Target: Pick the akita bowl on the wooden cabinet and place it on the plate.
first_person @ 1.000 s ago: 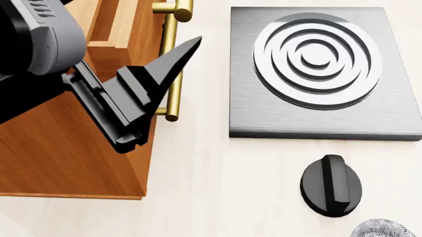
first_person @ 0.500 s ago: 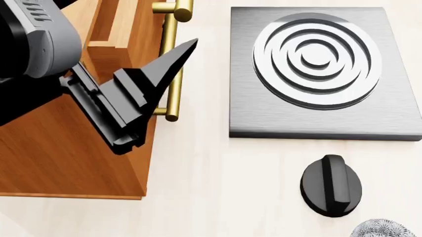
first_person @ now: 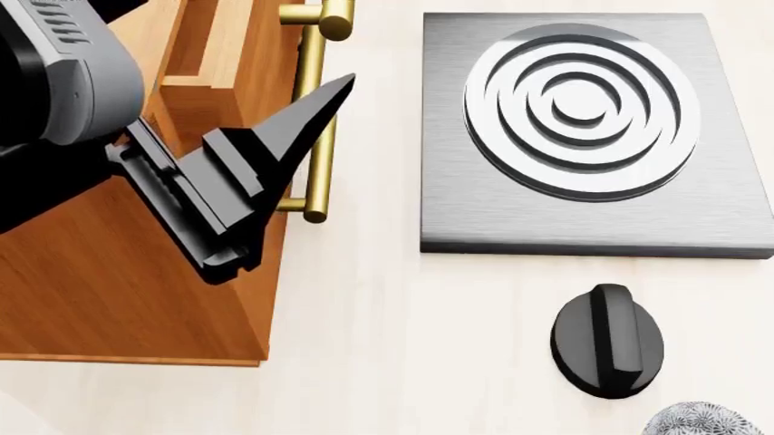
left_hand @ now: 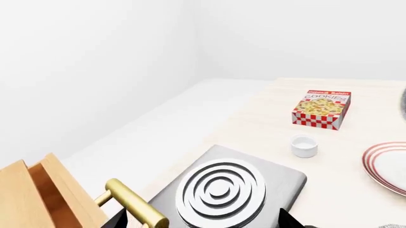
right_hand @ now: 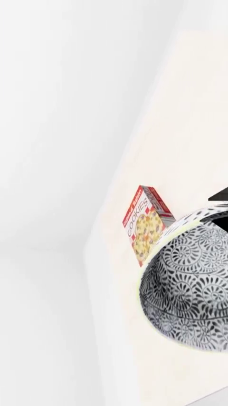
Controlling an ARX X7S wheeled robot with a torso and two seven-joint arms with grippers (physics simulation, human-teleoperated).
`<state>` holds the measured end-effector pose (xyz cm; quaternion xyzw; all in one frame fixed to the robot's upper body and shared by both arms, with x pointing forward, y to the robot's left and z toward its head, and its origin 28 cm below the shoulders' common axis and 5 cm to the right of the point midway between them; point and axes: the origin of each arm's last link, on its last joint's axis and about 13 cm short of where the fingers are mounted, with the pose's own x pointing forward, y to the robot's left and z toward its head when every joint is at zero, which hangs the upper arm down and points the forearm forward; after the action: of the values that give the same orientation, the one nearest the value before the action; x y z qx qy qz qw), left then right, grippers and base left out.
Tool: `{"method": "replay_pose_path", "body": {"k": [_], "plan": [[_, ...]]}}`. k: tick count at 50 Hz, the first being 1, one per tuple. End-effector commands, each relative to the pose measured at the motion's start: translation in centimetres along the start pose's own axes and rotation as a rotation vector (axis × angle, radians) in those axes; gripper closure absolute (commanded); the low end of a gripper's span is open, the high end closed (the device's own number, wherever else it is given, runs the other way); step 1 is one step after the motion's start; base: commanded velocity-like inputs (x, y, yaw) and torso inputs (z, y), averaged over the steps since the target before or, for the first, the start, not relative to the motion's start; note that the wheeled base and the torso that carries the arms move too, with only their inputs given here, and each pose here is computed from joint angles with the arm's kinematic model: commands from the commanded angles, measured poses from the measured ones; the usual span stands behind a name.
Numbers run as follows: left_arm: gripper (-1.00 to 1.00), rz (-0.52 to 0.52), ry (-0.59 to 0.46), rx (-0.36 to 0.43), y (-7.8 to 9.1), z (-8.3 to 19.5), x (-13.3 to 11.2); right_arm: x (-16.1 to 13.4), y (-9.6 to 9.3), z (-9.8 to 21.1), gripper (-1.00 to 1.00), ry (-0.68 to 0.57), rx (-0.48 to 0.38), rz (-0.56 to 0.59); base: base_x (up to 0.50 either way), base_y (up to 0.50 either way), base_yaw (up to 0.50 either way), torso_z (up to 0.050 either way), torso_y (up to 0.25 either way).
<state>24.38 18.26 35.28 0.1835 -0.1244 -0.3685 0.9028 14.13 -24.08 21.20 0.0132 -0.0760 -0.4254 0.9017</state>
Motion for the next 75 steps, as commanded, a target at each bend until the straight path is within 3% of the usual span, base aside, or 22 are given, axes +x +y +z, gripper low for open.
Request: {"method": "replay_pose_path", "body": {"k": [1,31,64,68,69,75], "plan": [[-1.0,0.002,0.003,-0.005,0.0,-0.2,0.0,0.5,-0.8,0.0,1.0,0.006,0.072,0.003,0.0,0.0,0.0,0.0,0.0],[-1.0,0.0,0.01,-0.015,0.0,-0.7,0.2,2.3,-1.8,-1.6,1.0,0.074,0.066,-0.05,0.0,0.0,0.0,0.0,0.0],[-1.0,0.007,0.018,-0.03,0.0,-1.5,0.2,4.3,-0.9,-1.9,1.0,0.089,-0.017,-0.066,0.0,0.0,0.0,0.0,0.0],[-1.0,0.005,0.019,-0.03,0.0,-1.6,0.3,4.4,-0.9,-2.2,1.0,0.109,0.028,-0.048,0.0,0.0,0.0,0.0,0.0],[-1.0,0.004,0.02,-0.03,0.0,-1.6,0.3,4.4,-1.0,-2.1,1.0,0.123,0.074,-0.034,0.0,0.0,0.0,0.0,0.0],[-1.0,0.005,0.024,-0.033,0.0,-1.8,0.4,4.4,-1.4,-2.3,1.0,0.133,0.107,-0.033,0.0,0.0,0.0,0.0,0.002]]}}
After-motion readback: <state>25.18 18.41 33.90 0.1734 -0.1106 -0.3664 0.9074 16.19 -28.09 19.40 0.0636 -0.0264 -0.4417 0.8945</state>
